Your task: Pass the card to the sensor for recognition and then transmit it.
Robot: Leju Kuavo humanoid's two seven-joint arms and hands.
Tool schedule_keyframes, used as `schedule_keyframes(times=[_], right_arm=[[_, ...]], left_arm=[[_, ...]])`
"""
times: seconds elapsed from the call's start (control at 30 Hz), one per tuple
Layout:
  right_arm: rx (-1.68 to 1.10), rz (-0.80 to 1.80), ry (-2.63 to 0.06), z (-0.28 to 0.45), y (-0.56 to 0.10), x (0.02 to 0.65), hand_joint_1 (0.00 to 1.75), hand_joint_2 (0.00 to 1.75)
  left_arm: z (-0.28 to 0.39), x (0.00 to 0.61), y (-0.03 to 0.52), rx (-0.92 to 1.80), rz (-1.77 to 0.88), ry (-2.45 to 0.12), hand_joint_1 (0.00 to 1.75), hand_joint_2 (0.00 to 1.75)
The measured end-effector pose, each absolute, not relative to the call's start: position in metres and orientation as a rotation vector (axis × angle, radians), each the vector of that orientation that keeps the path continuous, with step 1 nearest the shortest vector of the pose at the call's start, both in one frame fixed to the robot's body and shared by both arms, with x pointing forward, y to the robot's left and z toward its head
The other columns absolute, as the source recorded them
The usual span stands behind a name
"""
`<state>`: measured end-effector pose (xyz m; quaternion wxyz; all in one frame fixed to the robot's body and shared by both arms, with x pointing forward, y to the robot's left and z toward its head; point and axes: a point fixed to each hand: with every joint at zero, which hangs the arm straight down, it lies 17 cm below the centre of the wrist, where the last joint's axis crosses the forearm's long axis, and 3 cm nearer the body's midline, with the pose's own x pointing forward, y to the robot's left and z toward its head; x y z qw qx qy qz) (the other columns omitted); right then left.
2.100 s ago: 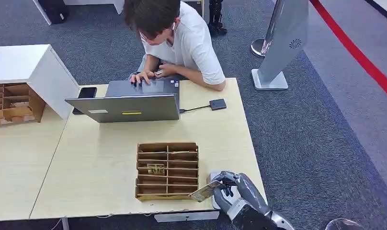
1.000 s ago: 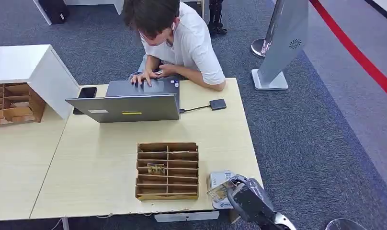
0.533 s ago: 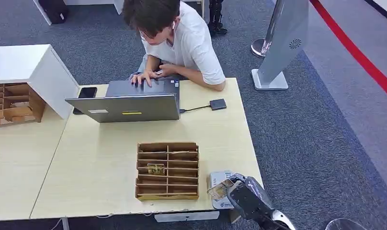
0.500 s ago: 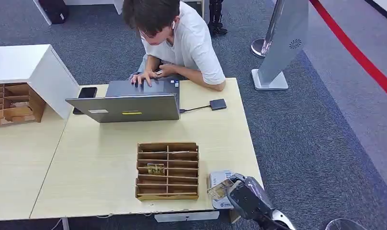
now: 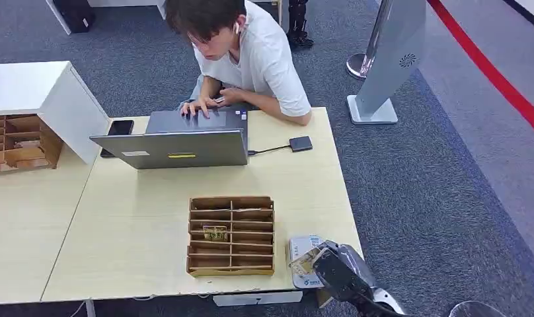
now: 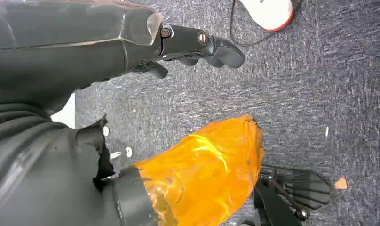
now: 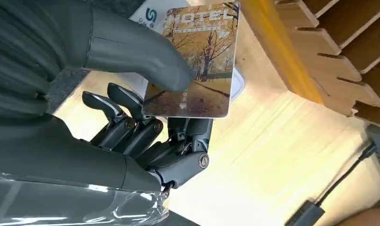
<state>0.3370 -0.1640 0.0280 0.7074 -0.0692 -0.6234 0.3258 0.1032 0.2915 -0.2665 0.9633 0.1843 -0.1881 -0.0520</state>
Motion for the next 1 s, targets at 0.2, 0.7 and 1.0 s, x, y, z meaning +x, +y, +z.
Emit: schedule_keyframes(times=[0.2,0.7,1.0], right_arm=[[-0.152,0.723,-1.380,0.027,-0.161,0.340,1.75,1.75],[-0.140,0.700,-1.376,0.030,-0.157,0.357,1.75,1.75],[-0.186,0.714,-1.346,0.024,-0.161,0.369,1.75,1.75]], left_arm=[[-0.266,0.104,0.291,0.373,-0.109,-0.382,0.00,0.00],[-0.266,0.105,0.290,0.369,-0.125,-0.382,0.00,0.00],[-0.267,0.106,0.289,0.363,-0.130,-0.374,0.00,0.00]])
